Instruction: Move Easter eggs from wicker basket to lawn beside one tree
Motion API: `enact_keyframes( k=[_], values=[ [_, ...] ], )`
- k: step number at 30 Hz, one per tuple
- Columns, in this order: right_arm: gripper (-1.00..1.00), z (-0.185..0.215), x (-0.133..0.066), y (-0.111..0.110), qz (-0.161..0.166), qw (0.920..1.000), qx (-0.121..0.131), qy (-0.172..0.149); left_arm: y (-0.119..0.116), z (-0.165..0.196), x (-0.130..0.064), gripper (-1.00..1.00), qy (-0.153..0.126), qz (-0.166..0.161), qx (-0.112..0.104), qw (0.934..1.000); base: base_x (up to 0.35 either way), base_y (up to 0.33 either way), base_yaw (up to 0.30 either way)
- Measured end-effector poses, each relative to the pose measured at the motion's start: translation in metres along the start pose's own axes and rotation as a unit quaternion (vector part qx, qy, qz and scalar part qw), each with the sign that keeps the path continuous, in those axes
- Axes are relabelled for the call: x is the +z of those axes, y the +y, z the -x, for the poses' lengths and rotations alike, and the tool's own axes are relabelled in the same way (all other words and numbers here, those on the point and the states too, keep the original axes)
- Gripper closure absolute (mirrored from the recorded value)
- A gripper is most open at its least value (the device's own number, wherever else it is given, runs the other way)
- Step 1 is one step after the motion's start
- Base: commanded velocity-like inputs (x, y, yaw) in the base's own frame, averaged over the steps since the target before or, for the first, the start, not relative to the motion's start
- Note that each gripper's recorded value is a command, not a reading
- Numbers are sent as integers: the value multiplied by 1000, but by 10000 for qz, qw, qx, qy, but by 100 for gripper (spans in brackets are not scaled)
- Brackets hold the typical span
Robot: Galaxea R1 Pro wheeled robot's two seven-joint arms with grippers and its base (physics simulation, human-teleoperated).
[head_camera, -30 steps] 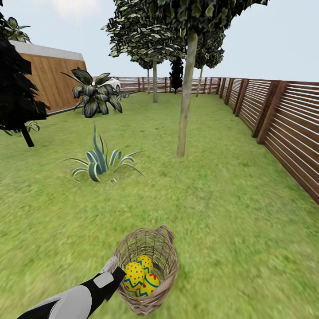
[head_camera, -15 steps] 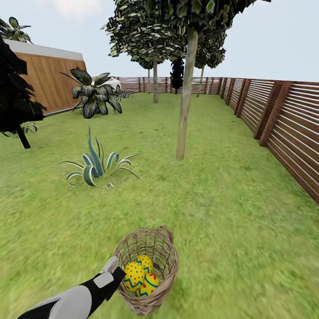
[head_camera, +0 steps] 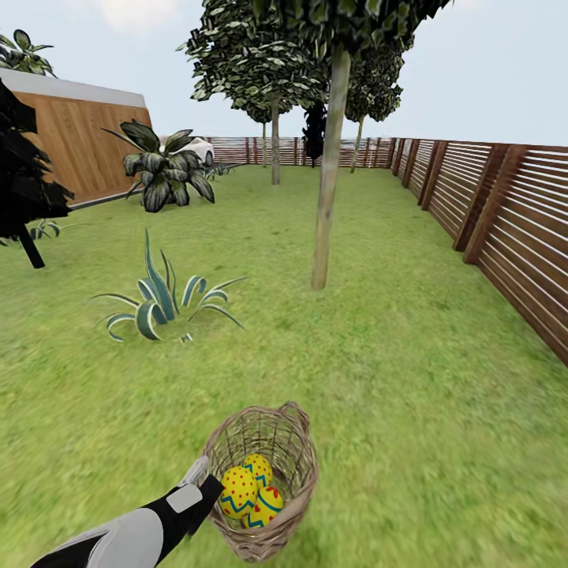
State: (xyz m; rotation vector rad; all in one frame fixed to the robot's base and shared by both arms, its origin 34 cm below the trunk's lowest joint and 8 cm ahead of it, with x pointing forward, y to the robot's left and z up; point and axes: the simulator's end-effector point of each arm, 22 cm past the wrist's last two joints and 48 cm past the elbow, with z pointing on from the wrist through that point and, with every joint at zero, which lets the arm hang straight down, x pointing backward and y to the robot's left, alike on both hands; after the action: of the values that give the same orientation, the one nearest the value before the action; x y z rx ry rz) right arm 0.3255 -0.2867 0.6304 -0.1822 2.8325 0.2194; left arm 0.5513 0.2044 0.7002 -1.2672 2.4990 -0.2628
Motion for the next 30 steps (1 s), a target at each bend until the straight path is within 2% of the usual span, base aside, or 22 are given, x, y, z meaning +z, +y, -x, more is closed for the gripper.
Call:
enact_keyframes(
  k=[7,16,19,30],
  values=[
    [-100,1,0,-3,-20,10000,-11,-8,0,0,0,100,0,0,0,10000,310,-118,0],
    [-100,-2,0,2,21,10000,18,39,0,0,0,100,-1,0,2,10000,310,-118,0],
    [-100,-1,2,13,85,10000,29,31,0,0,0,100,0,0,0,10000,310,-118,0],
    [-100,-4,2,14,90,9999,45,62,0,0,0,100,0,0,0,10000,310,-118,0]
  ],
)
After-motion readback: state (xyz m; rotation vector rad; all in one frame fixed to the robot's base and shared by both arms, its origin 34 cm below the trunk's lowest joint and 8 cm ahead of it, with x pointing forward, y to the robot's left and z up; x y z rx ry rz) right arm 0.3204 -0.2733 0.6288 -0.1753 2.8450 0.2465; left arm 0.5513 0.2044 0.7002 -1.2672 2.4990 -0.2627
